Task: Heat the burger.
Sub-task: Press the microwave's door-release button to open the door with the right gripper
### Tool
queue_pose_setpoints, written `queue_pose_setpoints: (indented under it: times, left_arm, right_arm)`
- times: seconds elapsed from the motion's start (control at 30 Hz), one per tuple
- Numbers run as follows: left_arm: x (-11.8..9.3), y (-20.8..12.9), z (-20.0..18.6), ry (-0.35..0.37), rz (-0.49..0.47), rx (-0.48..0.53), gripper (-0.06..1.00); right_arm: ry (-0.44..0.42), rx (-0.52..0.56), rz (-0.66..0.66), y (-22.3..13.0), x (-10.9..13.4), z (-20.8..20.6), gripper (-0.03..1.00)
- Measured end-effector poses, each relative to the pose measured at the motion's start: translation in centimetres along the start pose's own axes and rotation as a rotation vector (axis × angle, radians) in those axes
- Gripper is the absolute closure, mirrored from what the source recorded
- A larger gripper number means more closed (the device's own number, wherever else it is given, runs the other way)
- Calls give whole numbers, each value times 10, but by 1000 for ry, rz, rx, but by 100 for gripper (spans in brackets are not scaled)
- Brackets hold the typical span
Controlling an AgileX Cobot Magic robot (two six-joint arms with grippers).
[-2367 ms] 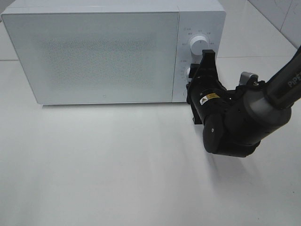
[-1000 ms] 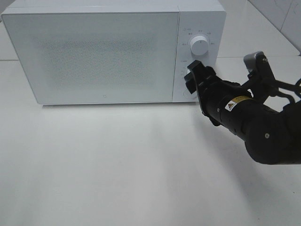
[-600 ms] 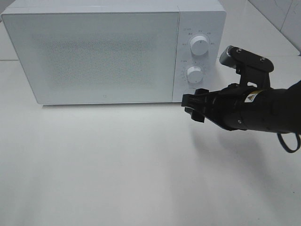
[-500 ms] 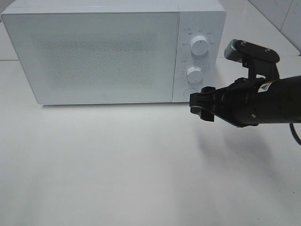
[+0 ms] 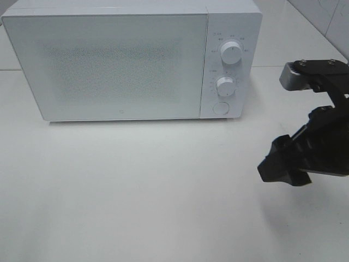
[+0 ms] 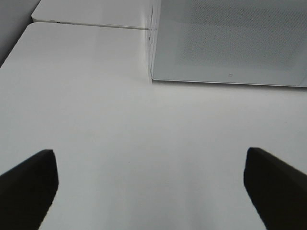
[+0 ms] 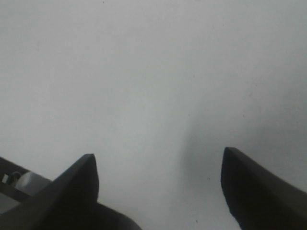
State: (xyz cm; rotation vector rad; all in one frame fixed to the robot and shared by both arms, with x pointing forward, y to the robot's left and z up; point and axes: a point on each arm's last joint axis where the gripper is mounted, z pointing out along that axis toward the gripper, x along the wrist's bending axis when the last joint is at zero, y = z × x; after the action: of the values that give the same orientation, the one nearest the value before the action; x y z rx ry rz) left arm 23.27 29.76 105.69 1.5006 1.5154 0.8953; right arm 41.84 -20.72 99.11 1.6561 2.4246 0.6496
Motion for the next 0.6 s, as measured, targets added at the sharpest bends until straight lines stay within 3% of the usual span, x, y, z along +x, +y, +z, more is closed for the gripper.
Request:
queue_pose_setpoints:
  times: [0.37, 0.57, 0.6]
  left_arm:
    - [0, 0, 0, 0, 0, 0, -3]
    - [0, 0, 0, 0, 0, 0, -3]
    - [0, 0, 0, 0, 0, 0, -3]
  right_arm:
    - [-8, 44, -56, -31, 3, -49, 28]
    - [2, -56, -66, -50, 5, -82, 28]
    - [6, -111, -72, -58, 6, -95, 28]
